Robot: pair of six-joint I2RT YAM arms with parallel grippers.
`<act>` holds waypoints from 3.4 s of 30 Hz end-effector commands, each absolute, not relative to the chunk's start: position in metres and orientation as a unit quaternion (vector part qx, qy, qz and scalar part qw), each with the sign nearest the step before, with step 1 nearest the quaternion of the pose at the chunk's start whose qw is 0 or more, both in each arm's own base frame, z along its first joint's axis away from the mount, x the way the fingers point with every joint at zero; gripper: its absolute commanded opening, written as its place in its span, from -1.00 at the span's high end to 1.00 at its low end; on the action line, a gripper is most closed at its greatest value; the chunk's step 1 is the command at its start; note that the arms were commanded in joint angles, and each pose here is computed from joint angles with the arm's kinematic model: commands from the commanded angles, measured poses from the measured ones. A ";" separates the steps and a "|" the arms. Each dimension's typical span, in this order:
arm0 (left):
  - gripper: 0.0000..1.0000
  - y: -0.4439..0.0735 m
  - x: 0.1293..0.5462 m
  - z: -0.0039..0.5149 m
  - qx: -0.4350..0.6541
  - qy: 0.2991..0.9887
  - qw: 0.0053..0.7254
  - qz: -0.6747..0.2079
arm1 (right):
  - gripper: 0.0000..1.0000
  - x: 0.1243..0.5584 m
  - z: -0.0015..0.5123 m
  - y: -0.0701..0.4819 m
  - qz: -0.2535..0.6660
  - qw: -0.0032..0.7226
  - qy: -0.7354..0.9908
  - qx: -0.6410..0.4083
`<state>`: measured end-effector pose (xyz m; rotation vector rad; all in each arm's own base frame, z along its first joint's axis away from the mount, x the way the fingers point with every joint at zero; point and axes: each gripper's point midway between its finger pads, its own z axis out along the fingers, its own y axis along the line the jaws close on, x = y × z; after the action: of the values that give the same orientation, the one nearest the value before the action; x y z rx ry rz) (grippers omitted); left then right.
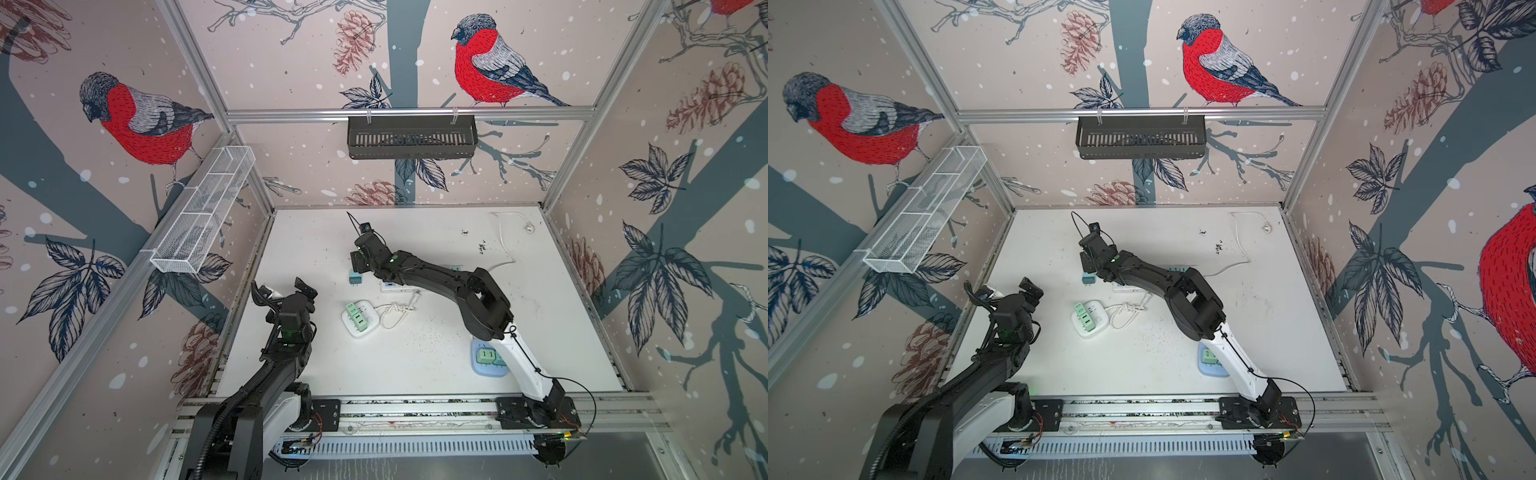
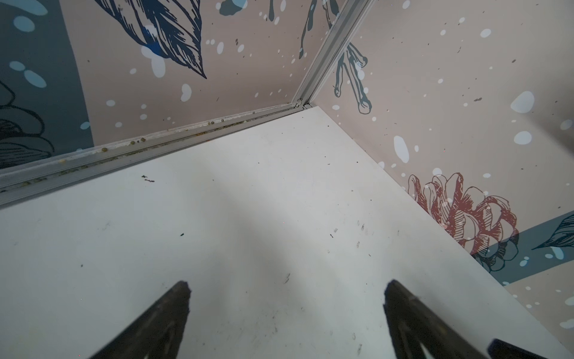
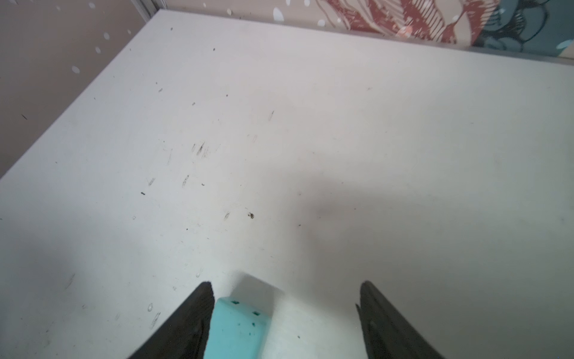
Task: Insert the plug
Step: 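Close the right gripper on the teal adapter and lift it, then carry the teal adapter toward the left gripper while the left gripper approaches, then close the left gripper on the teal adapter held by the right gripper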
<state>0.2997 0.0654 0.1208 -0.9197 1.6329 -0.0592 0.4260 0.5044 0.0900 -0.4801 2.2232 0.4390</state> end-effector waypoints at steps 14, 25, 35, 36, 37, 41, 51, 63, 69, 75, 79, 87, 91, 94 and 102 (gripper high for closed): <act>-0.93 0.067 0.294 0.127 -0.409 0.679 0.608 -0.046 | -0.47 0.400 0.033 0.517 0.112 0.372 0.898 -0.208; -0.93 0.065 0.296 0.127 -0.404 0.682 0.608 -0.049 | -0.21 0.394 0.015 0.520 0.097 0.370 0.896 -0.224; -0.93 0.062 0.299 0.127 -0.395 0.688 0.606 -0.053 | 0.19 0.389 0.016 0.520 0.102 0.363 0.899 -0.225; -0.93 0.061 0.299 0.127 -0.393 0.689 0.607 -0.054 | 0.21 0.388 0.021 0.522 0.109 0.364 0.897 -0.224; -0.94 0.061 0.299 0.126 -0.393 0.690 0.606 -0.054 | 0.22 0.387 0.025 0.524 0.114 0.367 0.895 -0.226; -0.93 0.059 0.301 0.128 -0.387 0.692 0.606 -0.058 | 0.29 0.385 0.058 0.531 0.131 0.387 0.883 -0.233; -0.93 0.054 0.305 0.129 -0.373 0.700 0.605 -0.065 | 0.44 0.362 0.174 0.512 0.158 0.486 0.823 -0.246; -0.93 0.029 0.309 0.142 -0.298 0.705 0.633 -0.113 | 0.55 0.314 0.248 0.382 0.147 0.604 0.754 -0.213; -0.93 0.016 0.318 0.154 -0.255 0.721 0.632 -0.125 | 0.56 0.288 0.266 0.324 0.153 0.654 0.713 -0.200; -0.93 -0.023 0.321 0.179 -0.173 0.734 0.625 -0.204 | 0.62 0.275 0.268 0.276 0.151 0.678 0.697 -0.177; -0.93 -0.044 0.309 0.200 -0.113 0.717 0.644 -0.244 | 0.65 0.268 0.268 0.249 0.142 0.695 0.686 -0.162; -0.79 -0.109 0.281 0.253 0.038 0.677 0.664 -0.314 | 0.70 0.249 0.259 0.209 0.147 0.716 0.665 -0.154; -0.74 -0.142 0.269 0.262 0.108 0.667 0.654 -0.341 | 0.69 0.238 0.257 0.195 0.164 0.730 0.645 -0.156; -0.71 -0.166 0.260 0.267 0.158 0.657 0.645 -0.356 | 0.77 0.228 0.257 0.194 0.171 0.741 0.620 -0.191; -0.63 -0.240 0.230 0.268 0.312 0.631 0.602 -0.377 | 0.90 0.202 0.240 0.206 0.146 0.757 0.556 -0.311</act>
<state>0.2413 -0.2231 0.2644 0.5765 1.5184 -0.8920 0.2154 0.1955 0.2278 -0.5730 1.3361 0.3179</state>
